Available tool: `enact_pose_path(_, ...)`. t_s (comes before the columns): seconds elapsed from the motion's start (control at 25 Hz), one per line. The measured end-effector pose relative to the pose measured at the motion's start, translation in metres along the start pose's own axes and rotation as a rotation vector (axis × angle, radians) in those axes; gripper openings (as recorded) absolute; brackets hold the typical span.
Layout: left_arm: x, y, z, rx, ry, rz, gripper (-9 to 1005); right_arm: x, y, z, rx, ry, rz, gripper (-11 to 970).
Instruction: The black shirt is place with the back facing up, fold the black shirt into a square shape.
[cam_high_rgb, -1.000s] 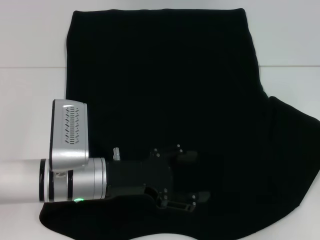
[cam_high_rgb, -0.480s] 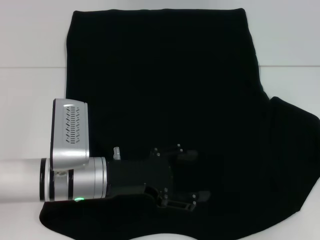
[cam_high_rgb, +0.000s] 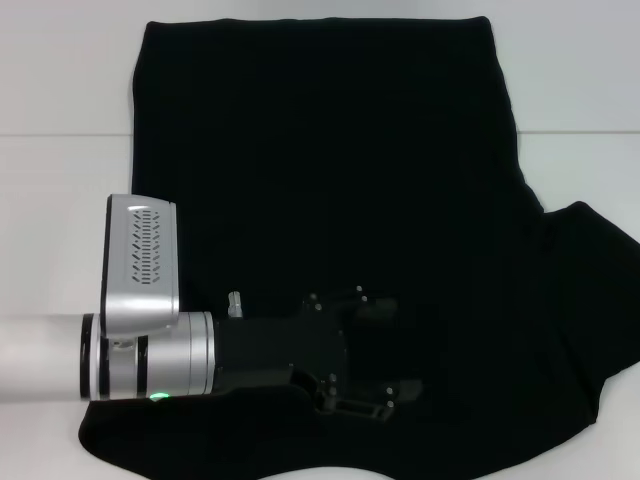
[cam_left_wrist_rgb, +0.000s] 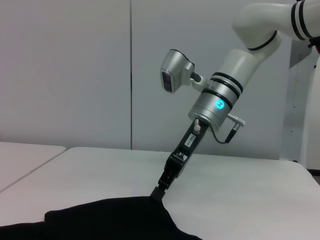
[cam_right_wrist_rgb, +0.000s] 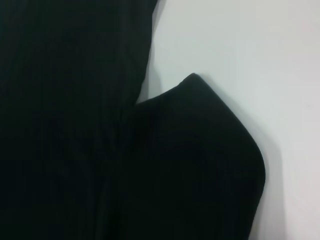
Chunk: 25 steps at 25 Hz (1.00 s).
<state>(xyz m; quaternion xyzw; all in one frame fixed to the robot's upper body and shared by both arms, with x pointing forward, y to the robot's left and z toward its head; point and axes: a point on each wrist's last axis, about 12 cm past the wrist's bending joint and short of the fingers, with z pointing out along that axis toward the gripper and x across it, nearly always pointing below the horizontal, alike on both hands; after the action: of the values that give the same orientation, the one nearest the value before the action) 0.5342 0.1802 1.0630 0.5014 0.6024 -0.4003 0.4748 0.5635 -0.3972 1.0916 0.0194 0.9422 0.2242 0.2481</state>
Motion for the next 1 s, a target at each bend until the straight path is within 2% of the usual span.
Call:
enact_pose_path(0.4, -0.001, 0.001, 0.0, 0.003, -0.001, -0.001, 910, 0.005, -0.004, -0.002, 0.001, -0.01, 0.02, 5)
enact_pose_path(0.64, -0.001, 0.001, 0.0, 0.004, -0.002, -0.002, 909, -0.006, -0.003, -0.001, 0.021, -0.05, 0.009, 5)
enact_pose_path(1.0, 0.0, 0.001, -0.002, -0.006, -0.006, -0.008, 908, -0.019, 0.006, 0.002, 0.014, -0.064, -0.023, 5)
